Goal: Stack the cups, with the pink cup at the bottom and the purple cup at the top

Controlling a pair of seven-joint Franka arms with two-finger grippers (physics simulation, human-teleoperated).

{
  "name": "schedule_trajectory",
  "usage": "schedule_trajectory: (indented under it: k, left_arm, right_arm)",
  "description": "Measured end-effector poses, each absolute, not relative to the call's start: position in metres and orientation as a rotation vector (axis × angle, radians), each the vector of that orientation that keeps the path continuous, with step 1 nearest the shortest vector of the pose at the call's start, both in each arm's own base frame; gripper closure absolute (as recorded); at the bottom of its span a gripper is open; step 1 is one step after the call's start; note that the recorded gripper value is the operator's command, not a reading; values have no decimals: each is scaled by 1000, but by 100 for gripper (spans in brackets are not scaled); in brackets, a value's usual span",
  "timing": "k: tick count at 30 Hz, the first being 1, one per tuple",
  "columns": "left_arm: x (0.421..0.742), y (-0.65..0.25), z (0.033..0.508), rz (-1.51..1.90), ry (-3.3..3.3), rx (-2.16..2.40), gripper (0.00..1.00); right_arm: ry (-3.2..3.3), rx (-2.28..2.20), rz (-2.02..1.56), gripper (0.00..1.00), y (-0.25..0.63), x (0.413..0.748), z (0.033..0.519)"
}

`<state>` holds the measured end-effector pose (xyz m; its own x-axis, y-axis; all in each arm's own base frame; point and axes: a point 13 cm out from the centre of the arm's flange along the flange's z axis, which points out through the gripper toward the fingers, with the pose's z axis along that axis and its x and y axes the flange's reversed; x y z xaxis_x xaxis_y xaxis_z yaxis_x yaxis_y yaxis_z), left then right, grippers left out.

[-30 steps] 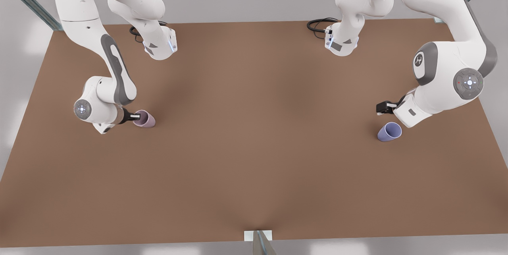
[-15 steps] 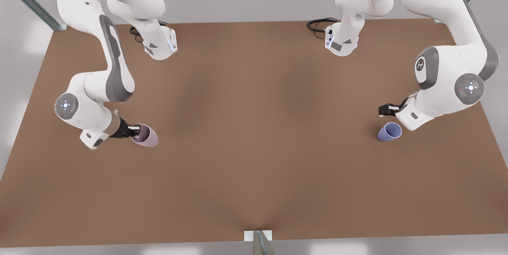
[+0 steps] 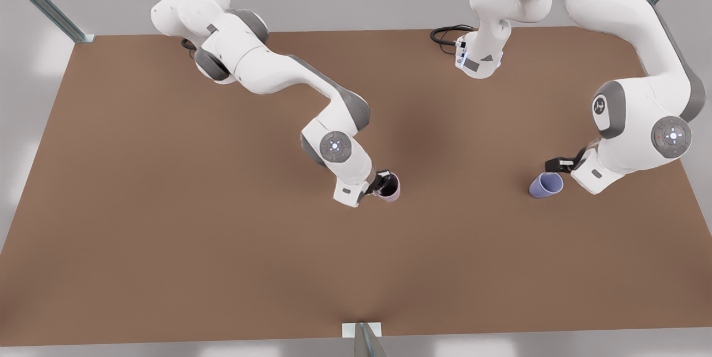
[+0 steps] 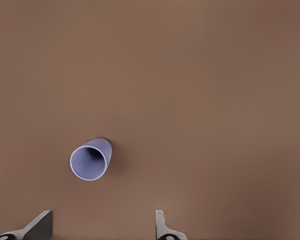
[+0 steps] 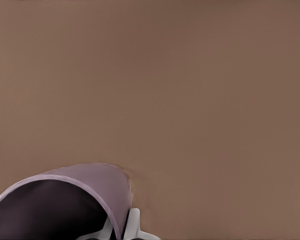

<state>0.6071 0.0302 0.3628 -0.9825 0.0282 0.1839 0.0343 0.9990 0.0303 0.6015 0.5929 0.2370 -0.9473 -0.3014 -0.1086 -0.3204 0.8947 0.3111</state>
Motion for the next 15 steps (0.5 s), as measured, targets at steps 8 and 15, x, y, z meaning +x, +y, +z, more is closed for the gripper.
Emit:
schedule_trajectory:
  k: [8, 15]
  left_arm:
    - [567, 119, 250, -57, -2908, 55, 0]
    - [564, 135, 193, -92, -2946, -6, 0]
  right_arm:
    - [2937, -226, 633, 79, 653, 593, 176]
    - [2962, -113, 559, 79, 652, 587, 147]
